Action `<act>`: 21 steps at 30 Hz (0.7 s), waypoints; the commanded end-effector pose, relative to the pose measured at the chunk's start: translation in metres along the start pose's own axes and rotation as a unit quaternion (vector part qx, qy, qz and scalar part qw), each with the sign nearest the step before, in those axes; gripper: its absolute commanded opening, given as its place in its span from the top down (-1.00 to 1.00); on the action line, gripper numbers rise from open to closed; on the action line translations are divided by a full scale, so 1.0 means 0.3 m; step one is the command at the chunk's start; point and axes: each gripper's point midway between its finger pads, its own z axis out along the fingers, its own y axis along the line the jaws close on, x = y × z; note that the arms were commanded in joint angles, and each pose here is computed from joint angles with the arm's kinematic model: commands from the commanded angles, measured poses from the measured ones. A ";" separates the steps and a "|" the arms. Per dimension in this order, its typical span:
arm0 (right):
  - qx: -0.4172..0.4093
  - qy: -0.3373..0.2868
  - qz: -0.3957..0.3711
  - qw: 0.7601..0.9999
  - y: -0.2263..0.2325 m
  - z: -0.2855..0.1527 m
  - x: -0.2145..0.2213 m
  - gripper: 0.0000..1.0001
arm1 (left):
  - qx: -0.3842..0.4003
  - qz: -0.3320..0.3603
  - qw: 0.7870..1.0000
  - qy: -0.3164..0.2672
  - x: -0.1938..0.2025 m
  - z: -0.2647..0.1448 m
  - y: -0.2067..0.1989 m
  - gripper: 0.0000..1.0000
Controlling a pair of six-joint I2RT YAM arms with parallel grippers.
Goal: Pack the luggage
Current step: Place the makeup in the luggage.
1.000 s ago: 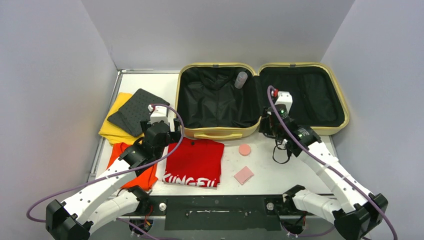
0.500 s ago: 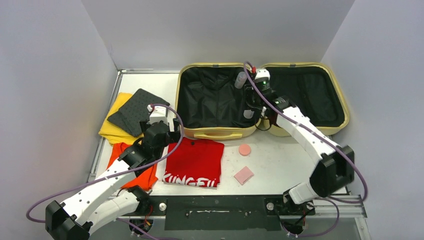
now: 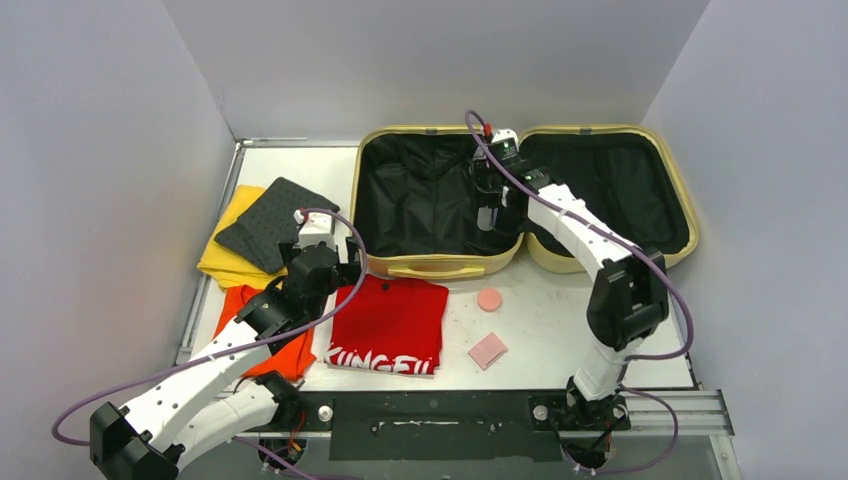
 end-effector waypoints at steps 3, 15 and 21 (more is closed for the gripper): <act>0.009 0.016 0.031 0.999 -0.049 0.097 -0.034 1.00 | 0.016 -0.020 0.999 -0.027 -0.077 -0.018 -0.027 -0.86; 0.050 0.068 0.021 0.996 -0.075 0.232 -0.010 0.72 | 0.020 -0.020 0.999 -0.028 -0.079 -0.019 -0.033 -0.86; 0.066 0.042 0.039 0.996 -0.088 0.272 -0.052 -0.20 | 0.018 -0.019 0.999 -0.027 -0.077 -0.019 -0.031 -0.86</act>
